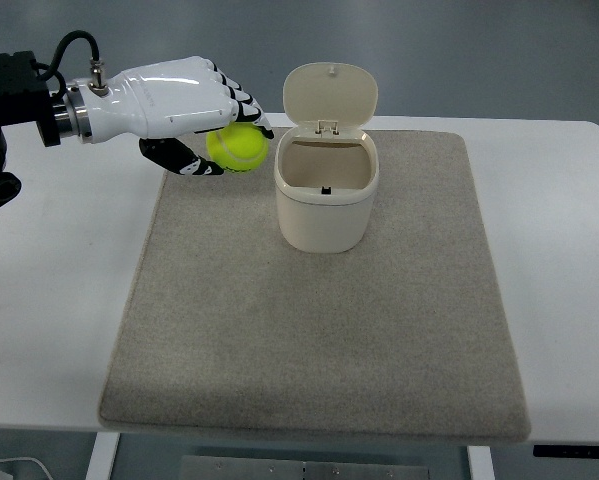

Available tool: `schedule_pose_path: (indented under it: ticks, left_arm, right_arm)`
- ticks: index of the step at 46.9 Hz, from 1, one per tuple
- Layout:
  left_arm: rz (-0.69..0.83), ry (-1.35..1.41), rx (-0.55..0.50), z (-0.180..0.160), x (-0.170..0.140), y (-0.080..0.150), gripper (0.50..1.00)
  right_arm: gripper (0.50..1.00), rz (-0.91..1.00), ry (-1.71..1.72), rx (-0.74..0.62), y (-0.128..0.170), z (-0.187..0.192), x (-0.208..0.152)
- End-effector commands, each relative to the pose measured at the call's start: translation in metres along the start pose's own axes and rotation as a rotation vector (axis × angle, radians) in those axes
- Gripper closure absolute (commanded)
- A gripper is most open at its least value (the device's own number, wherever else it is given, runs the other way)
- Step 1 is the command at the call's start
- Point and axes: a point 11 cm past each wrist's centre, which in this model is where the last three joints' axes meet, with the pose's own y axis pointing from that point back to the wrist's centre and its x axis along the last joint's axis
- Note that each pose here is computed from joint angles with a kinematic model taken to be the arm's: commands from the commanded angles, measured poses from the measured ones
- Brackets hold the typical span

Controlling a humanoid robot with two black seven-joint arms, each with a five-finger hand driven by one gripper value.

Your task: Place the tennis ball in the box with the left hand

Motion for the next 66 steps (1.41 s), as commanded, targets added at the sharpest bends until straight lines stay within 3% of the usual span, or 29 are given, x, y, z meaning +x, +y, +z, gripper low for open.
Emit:
schedule_pose_path:
  ticks: [1, 13, 30, 35, 39, 45, 49, 55, 59, 66]
  left_arm:
    - [0.002, -0.03, -0.013, 0.004, 0.0, -0.013, 1.0]
    - [-0.003, -0.123, -0.05, 0.022, -0.009, -0.054, 1.0]
    - [0.036, -0.123, -0.075, 0.032, -0.004, -0.074, 1.0]
    - [0.049, -0.104, -0.077, 0.034, -0.009, -0.08, 0.902]
    - [0.06, -0.102, -0.078, 0.035, -0.01, -0.081, 0.761]
    - [0.064, -0.101, -0.079, 0.035, -0.009, -0.081, 0.654]
    - [0.064, -0.1, -0.075, 0.034, -0.01, -0.08, 0.617]
    - [0.054, -0.094, -0.061, 0.028, -0.012, -0.072, 0.611]
    - [0.058, -0.087, -0.059, 0.028, -0.016, -0.068, 0.532]
    - [0.086, -0.066, -0.039, 0.02, -0.02, -0.052, 0.51]
  right_arm:
    - [0.562, 0.0, 0.0, 0.0, 0.0, 0.0, 0.0]
    - [0.562, 0.0, 0.0, 0.0, 0.0, 0.0, 0.0]
    - [0.562, 0.0, 0.0, 0.0, 0.0, 0.0, 0.0]
    - [0.562, 0.0, 0.0, 0.0, 0.0, 0.0, 0.0]
    - [0.56, 0.0, 0.0, 0.0, 0.0, 0.0, 0.0]
    - [0.562, 0.0, 0.0, -0.002, 0.0, 0.001, 0.0]
    - [0.562, 0.0, 0.0, 0.0, 0.0, 0.0, 0.0]
    - [0.562, 0.0, 0.0, 0.0, 0.0, 0.0, 0.0]
    - [0.562, 0.0, 0.0, 0.0, 0.0, 0.0, 0.0]
    - [0.562, 0.0, 0.0, 0.0, 0.0, 0.0, 0.0]
